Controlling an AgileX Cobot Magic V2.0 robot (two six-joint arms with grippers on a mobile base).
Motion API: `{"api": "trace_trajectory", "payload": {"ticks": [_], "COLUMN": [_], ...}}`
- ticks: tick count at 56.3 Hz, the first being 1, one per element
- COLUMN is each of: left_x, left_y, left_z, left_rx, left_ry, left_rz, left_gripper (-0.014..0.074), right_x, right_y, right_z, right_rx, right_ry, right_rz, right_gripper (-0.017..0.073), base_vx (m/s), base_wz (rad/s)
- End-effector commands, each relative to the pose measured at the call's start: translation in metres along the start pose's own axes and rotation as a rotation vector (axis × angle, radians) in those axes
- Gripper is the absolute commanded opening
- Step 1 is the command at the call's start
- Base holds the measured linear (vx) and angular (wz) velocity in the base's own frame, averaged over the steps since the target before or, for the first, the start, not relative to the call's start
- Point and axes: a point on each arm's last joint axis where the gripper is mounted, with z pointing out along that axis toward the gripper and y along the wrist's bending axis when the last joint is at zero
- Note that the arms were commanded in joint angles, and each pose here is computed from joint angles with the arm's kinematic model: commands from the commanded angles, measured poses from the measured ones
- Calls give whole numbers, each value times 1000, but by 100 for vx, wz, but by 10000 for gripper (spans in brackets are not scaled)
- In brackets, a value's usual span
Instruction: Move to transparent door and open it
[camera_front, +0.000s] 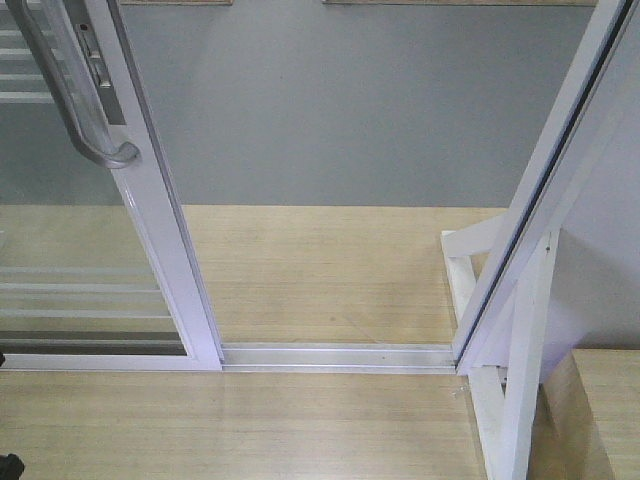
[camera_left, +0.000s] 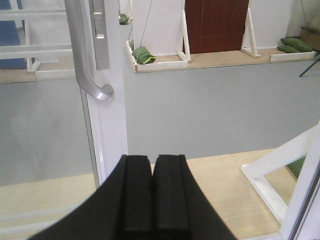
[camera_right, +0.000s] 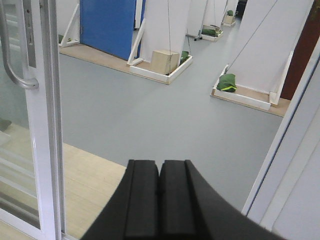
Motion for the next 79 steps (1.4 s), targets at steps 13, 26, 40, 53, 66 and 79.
{"api": "trace_trajectory", "payload": {"ticks": [13, 26, 40, 53, 66, 79], "left_x": [-16, -16, -16, -16, -16, -16], "left_y": [0, 0, 0, 0, 0, 0], "left_z": [-4, -4, -4, -4, -4, -4], "left_rx": [2, 2, 2, 2, 2, 2], "left_ry": [-114, -114, -114, -114, -114, -114], "left_rz": [-17, -17, -17, -17, -17, -17], "left_gripper": [0, 0, 0, 0, 0, 0], "right_x": [-14, -14, -14, -14, -8, 62], "right_y": [-2, -2, -2, -2, 0, 12], "right_z": [-2, -2, -2, -2, 3, 30], "right_rx": [18, 18, 18, 19, 9, 0], "right_ry": [-87, -87, -87, -87, -150, -250], "right_rz": [-9, -9, -9, -11, 23, 156], "right_gripper": [-5, -5, -5, -5, -5, -5], "base_vx": [0, 0, 0, 0, 0, 0], "base_wz": [0, 0, 0, 0, 0, 0]}}
